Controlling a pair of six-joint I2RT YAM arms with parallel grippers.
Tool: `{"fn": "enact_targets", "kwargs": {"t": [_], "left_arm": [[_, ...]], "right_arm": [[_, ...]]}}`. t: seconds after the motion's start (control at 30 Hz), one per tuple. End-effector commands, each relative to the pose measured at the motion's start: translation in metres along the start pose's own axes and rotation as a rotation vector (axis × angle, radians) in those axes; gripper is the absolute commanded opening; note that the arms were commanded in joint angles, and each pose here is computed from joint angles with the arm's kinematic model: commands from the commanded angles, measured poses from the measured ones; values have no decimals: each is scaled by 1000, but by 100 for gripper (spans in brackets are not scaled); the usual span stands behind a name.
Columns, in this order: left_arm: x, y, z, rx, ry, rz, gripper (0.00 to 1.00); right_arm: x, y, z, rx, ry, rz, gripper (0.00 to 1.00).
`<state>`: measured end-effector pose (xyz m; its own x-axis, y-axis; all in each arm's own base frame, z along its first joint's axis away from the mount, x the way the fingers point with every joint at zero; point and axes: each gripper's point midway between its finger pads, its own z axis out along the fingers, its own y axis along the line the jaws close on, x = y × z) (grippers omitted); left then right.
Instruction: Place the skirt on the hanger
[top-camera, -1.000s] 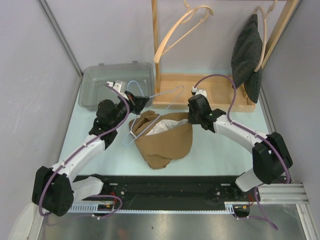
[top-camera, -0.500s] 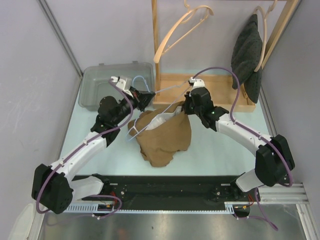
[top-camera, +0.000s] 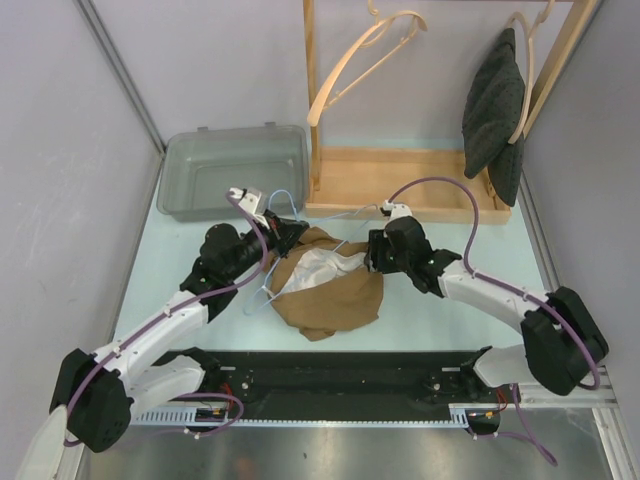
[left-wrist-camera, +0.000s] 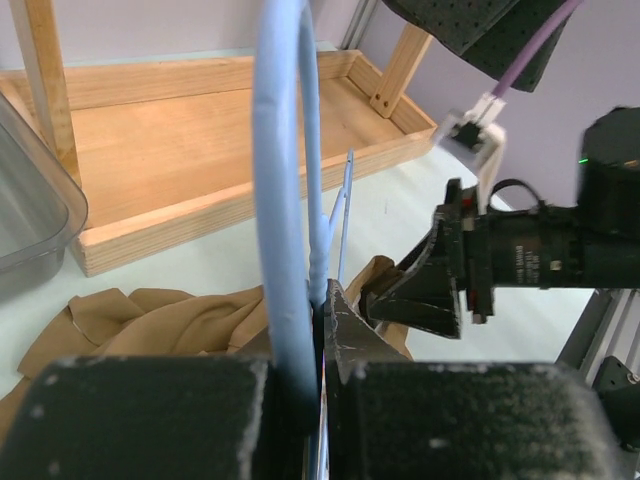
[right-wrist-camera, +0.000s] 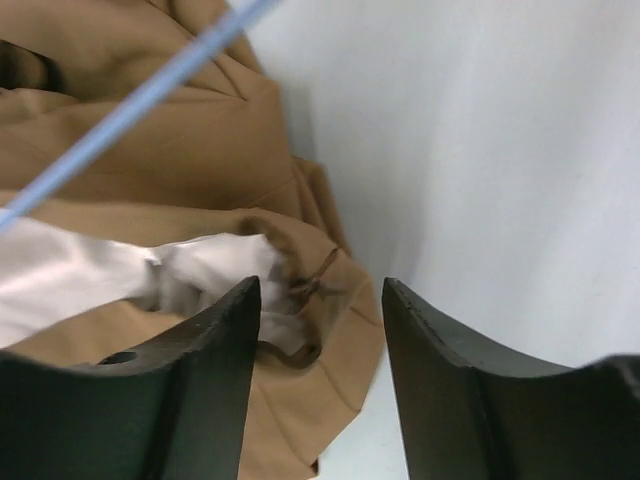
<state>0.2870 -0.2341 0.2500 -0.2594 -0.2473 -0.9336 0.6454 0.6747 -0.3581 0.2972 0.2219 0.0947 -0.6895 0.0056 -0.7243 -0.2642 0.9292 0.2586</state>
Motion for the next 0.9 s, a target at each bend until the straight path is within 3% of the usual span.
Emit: {"fn": "enact_targets", "kwargs": {"t": [0.0,0.17,0.27,0.47,0.73,0.87], "left_arm": [[-19,-11,-2,31,-67,36,0],[-25,-16,-2,41,-86,38,0],[-26,-16,0,37,-88,39,0],[-30,-9,-3,-21,-101,48,0],[-28,-1,-6,-75,-98,47,0],[-28,0,-7,-78,-98,47,0]], "right_arm": [[-32,11,-32,-15,-131,29,60],[-42,20,-64,-36,-174,57,63],[-45,27,-71,-53,-171,45,57],[-47,59,-51,-101,-106,-28,38],[-51,58,-7,-31,-37,-57,31],[-23,50,1,8,86,-65,22]]}}
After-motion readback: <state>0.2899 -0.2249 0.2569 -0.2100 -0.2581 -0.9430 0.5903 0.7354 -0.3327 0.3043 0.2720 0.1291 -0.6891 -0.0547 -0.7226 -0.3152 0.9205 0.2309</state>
